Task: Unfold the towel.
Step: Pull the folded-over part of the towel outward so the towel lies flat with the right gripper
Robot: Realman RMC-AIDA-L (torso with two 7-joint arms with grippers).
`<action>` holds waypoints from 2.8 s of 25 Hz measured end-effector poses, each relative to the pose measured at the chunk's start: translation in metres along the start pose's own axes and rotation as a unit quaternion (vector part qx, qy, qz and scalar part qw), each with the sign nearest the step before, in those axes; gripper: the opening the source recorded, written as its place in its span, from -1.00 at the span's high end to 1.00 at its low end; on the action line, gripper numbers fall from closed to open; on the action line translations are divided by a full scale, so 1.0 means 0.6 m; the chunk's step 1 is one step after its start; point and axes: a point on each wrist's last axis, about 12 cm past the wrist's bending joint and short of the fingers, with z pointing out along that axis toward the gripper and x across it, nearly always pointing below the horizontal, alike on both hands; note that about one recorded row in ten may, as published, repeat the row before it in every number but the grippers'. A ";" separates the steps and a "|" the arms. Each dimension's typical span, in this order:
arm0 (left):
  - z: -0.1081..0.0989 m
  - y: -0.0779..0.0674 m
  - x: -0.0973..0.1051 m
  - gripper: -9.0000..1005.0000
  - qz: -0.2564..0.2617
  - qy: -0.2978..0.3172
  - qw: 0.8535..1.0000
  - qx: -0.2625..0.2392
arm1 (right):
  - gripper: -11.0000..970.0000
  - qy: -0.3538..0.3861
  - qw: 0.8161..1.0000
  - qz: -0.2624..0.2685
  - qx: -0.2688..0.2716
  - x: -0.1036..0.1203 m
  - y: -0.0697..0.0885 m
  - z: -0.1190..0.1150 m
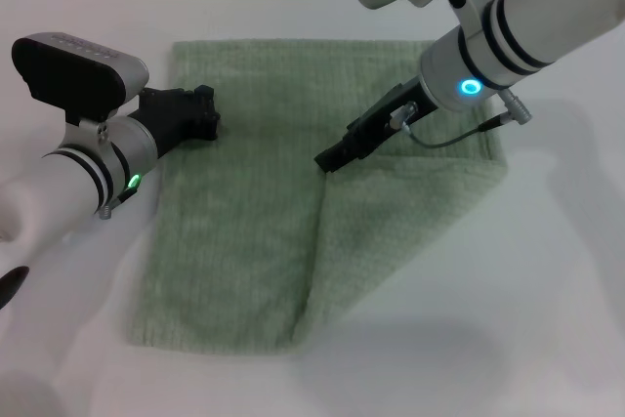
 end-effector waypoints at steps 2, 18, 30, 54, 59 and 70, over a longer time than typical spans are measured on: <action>0.000 0.000 -0.001 0.89 0.000 0.000 1.000 0.000 | -0.47 0.001 1.000 -0.002 -0.003 0.000 0.001 0.004; 0.001 -0.004 -0.003 0.88 -0.001 -0.003 1.000 0.003 | -0.43 0.019 1.000 -0.013 -0.002 0.006 0.005 0.021; 0.001 -0.004 -0.003 0.86 -0.001 -0.003 1.000 0.003 | 0.03 0.029 0.999 -0.021 0.000 0.001 0.009 0.025; 0.001 -0.003 -0.004 0.84 -0.001 -0.004 1.000 0.003 | 0.85 0.038 0.998 -0.043 0.000 -0.004 0.017 0.023; 0.001 -0.003 -0.004 0.84 0.000 -0.004 1.000 0.003 | 0.91 0.027 0.997 -0.072 -0.003 -0.013 0.025 -0.003; 0.001 -0.002 -0.003 0.83 0.000 -0.003 1.000 0.002 | 0.94 0.041 0.980 -0.196 -0.014 -0.020 0.072 -0.086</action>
